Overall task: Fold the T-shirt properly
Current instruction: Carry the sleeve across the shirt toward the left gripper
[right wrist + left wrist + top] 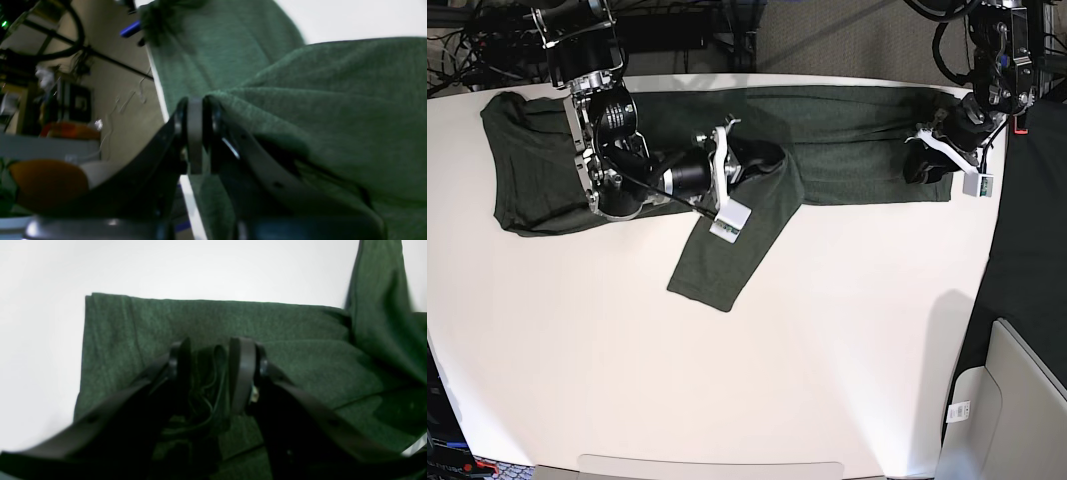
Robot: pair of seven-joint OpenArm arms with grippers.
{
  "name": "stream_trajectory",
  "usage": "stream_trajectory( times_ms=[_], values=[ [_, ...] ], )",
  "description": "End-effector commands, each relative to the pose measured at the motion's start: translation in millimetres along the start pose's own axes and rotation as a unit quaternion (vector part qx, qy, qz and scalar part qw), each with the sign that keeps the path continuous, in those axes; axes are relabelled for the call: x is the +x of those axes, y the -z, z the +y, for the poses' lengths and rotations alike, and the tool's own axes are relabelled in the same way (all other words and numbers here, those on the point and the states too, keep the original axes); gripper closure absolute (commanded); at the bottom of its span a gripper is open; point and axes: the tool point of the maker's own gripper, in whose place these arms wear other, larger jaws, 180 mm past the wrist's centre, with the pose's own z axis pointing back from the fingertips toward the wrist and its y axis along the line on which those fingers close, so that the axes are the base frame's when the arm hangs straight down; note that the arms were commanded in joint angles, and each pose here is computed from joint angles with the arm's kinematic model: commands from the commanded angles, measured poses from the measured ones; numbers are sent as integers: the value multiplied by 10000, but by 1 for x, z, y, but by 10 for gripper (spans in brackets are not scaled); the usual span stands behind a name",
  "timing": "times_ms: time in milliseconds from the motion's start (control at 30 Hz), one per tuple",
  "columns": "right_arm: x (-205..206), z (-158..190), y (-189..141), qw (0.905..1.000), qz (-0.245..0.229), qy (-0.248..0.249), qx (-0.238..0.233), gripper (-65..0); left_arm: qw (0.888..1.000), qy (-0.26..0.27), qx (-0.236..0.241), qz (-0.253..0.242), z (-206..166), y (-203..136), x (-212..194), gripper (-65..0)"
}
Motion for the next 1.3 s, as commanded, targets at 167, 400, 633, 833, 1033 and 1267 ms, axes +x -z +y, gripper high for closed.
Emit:
stream_trajectory(
  times_ms=[167,400,633,833,1033,1267],
  values=[
    [-5,-6,-13,9998,132,-152,-90,-7,9997,105,-44,-206,-1,-3,15,-196],
    [-3,-42,-56,9969,-81,-68,-775,-162,9997,23,-83,-219,-5,-1,12,-196],
    [23,-94,-123,9775,-668,41,-2000,-468,9997,4,-103,-213,-7,0,10,-196],
    [52,-149,-153,9472,-1074,42,-3022,-355,9996,-60,-123,-231,-9,2,9,-196],
    [44,-184,-114,9414,-420,394,-3324,-344,9997,-62,-121,-224,-9,1,8,-196],
    [52,-198,-97,9380,-608,358,-3394,-403,9997,-57,-125,-220,-10,1,8,-196]
  ],
)
